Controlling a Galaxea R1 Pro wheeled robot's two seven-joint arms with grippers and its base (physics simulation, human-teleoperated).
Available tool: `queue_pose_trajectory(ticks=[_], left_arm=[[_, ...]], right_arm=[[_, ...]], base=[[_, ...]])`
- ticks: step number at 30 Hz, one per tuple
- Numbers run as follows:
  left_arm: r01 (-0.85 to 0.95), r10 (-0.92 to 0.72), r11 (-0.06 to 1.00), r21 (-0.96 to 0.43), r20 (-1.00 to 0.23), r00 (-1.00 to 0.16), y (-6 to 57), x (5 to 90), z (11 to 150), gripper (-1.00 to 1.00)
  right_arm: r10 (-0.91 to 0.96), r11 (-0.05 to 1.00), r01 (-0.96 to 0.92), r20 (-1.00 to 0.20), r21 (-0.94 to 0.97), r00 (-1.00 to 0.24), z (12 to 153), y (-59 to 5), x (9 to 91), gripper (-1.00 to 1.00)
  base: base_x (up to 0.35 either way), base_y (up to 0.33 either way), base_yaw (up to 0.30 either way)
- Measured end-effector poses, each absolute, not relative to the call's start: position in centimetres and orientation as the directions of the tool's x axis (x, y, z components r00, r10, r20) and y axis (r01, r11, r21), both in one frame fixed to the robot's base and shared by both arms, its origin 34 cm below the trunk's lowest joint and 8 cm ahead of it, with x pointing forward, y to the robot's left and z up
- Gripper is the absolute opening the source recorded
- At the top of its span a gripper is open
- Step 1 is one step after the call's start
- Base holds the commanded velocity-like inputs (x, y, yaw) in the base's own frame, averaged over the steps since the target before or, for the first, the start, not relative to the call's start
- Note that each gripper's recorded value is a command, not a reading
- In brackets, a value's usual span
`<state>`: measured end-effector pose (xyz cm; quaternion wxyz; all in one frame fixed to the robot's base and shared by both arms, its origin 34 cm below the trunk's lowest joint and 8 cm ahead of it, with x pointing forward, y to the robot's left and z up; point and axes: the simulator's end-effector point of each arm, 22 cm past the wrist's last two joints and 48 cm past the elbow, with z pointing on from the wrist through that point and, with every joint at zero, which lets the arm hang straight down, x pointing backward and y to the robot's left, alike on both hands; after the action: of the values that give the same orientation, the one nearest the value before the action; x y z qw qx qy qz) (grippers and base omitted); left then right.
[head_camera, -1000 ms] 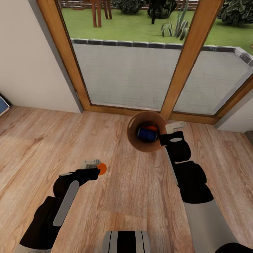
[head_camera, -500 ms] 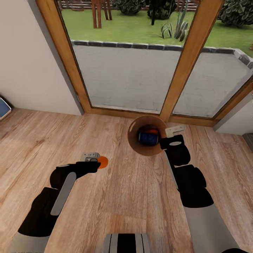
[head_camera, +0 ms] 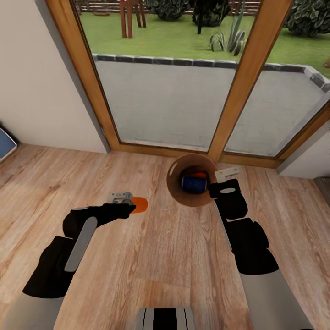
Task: Put the three can of soda from the living room inside the tash can in the kitchen.
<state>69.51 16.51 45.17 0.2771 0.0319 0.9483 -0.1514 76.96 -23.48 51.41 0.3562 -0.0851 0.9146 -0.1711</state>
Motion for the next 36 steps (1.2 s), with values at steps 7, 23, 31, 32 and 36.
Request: queue_pose_trajectory(ticks=[7, 23, 31, 32, 36], left_arm=[[0.19, -0.03, 0.925, -0.33, -0.561, -0.827, 16.7, 71.2, 48.0, -1.0], [0.18, -0.106, 0.89, -0.418, -0.574, -0.812, 18.7, 72.8, 50.4, -1.0], [0.228, -0.136, 0.853, -0.469, -0.623, -0.77, 16.2, 75.7, 54.2, -1.0], [0.234, -0.142, 0.846, -0.48, -0.625, -0.768, 15.6, 75.9, 54.5, -1.0], [0.249, -0.158, 0.82, -0.515, -0.623, -0.766, 13.5, 76.0, 55.3, -1.0]], right_arm=[[-0.278, 0.924, -0.027, -0.619, -0.382, -0.735, 52.3, -23.8, 77.1, -1.0], [-0.141, 0.943, -0.012, -0.367, -0.332, -0.919, 40.8, -27.2, 72.9, -1.0], [-0.147, 0.951, -0.046, -0.315, -0.307, -0.938, 38.9, -25.1, 72.2, -1.0], [-0.145, 0.953, -0.047, -0.313, -0.299, -0.939, 38.8, -24.8, 72.1, -1.0], [-0.162, 0.943, -0.055, -0.306, -0.328, -0.938, 38.9, -25.2, 72.1, -1.0]], base=[[0.0, 0.0, 0.0], [0.0, 0.0, 0.0], [0.0, 0.0, 0.0], [0.0, 0.0, 0.0], [0.0, 0.0, 0.0]])
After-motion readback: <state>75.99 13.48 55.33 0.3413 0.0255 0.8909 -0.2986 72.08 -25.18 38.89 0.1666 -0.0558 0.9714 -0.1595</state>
